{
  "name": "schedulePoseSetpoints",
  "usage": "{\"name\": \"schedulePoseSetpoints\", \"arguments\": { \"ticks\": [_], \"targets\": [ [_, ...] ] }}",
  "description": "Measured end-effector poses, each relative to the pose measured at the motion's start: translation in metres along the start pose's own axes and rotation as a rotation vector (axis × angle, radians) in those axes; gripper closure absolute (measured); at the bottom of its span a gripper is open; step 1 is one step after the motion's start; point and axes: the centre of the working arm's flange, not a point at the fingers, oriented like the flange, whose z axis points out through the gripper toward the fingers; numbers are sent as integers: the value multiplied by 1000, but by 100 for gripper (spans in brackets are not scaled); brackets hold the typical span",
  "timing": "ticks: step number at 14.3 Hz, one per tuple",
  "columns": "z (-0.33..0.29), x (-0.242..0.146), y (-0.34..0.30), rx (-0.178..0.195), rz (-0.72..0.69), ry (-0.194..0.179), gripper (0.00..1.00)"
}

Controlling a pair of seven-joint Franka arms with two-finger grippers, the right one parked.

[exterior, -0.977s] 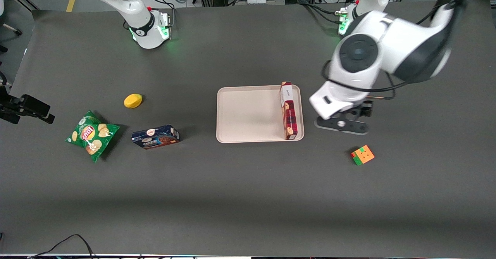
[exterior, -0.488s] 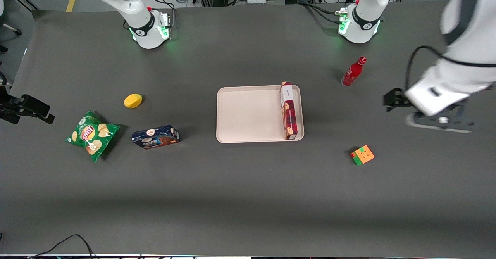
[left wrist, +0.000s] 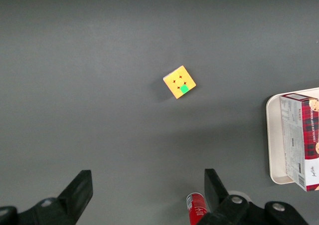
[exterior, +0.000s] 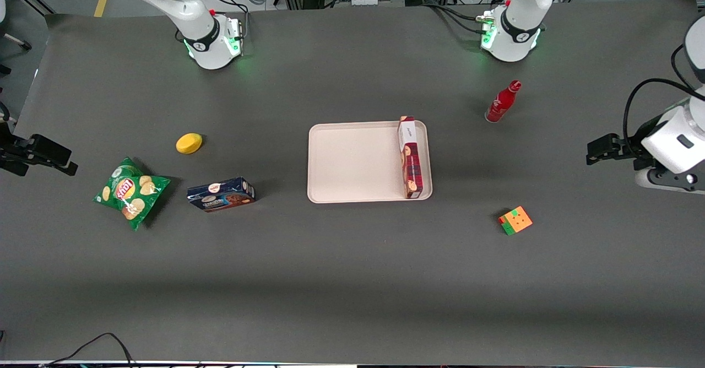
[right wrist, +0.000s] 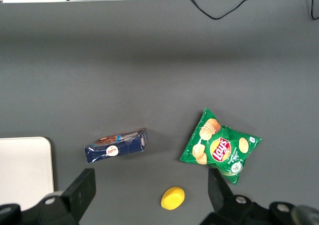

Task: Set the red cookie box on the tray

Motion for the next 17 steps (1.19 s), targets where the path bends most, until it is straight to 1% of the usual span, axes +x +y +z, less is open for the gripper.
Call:
{"name": "schedulePoseSetpoints", "arguments": {
  "ticks": [2,9,17],
  "targets": [
    [2,-7,3,6,3,1,0],
    [-30,-26,45,21,32,36,0],
    [-26,-24,42,21,27,29,0]
  ]
}}
